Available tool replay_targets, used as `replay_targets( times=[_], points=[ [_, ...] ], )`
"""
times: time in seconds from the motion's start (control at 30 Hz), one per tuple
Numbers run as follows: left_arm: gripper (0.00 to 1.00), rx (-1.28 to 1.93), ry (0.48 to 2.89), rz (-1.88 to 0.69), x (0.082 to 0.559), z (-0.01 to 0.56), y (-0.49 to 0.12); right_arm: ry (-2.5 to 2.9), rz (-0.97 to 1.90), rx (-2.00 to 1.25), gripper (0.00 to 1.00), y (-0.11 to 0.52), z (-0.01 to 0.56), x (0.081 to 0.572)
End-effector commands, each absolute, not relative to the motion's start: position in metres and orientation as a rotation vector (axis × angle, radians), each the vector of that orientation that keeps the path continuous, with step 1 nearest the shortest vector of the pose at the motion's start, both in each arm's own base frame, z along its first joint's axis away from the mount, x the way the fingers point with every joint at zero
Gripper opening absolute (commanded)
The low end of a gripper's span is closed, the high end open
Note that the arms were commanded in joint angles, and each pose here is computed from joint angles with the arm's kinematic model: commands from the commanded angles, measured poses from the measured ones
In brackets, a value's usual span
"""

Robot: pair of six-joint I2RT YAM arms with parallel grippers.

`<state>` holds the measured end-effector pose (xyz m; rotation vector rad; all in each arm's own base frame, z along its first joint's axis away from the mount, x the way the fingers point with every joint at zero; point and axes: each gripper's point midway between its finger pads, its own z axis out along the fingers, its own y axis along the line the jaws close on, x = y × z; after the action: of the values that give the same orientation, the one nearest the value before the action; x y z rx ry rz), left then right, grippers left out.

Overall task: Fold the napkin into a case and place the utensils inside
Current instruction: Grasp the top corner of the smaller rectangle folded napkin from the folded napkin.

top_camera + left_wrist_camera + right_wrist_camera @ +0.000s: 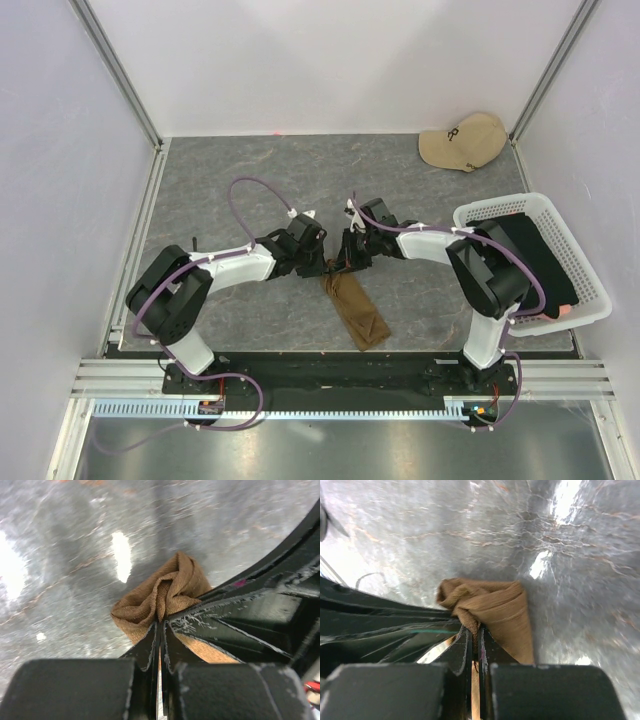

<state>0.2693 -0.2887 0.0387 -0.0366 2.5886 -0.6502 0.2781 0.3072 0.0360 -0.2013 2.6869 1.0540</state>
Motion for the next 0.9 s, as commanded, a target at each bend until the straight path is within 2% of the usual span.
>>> replay_targets(
  times=[0.0,0.03,0.07,0.23,0.37,0.4,0.63,0.87],
  points=[
    [0.02,-0.117,2.544,-0.813,0.275,0.056,-0.304,2.663,1.066,-0.216,0.0,0.319,0.029,0.285],
    [0.02,-0.13,2.548,-0.806,0.277,0.054,-0.3,2.662,1.057,-0.227,0.01,0.318,0.03,0.284],
    [0.02,-0.133,2.55,-0.807,0.276,0.052,-0.299,2.648,1.051,-0.254,0.13,0.317,0.035,0.284],
    [0.02,-0.139,2.547,-0.805,0.275,0.052,-0.294,2.649,0.982,-0.262,0.27,0.305,0.048,0.282],
    [0.02,-0.132,2.548,-0.799,0.274,0.052,-0.293,2.624,0.941,-0.278,0.45,0.297,0.067,0.281],
    [0.02,-0.13,2.551,-0.796,0.274,0.051,-0.292,2.626,0.934,-0.288,0.47,0.295,0.069,0.279],
    [0.02,-0.128,2.551,-0.807,0.273,0.052,-0.293,2.612,0.917,-0.304,0.49,0.29,0.077,0.282],
    [0.02,-0.123,2.546,-0.809,0.274,0.054,-0.295,2.611,0.995,-0.298,0.36,0.301,0.071,0.284]
  ],
)
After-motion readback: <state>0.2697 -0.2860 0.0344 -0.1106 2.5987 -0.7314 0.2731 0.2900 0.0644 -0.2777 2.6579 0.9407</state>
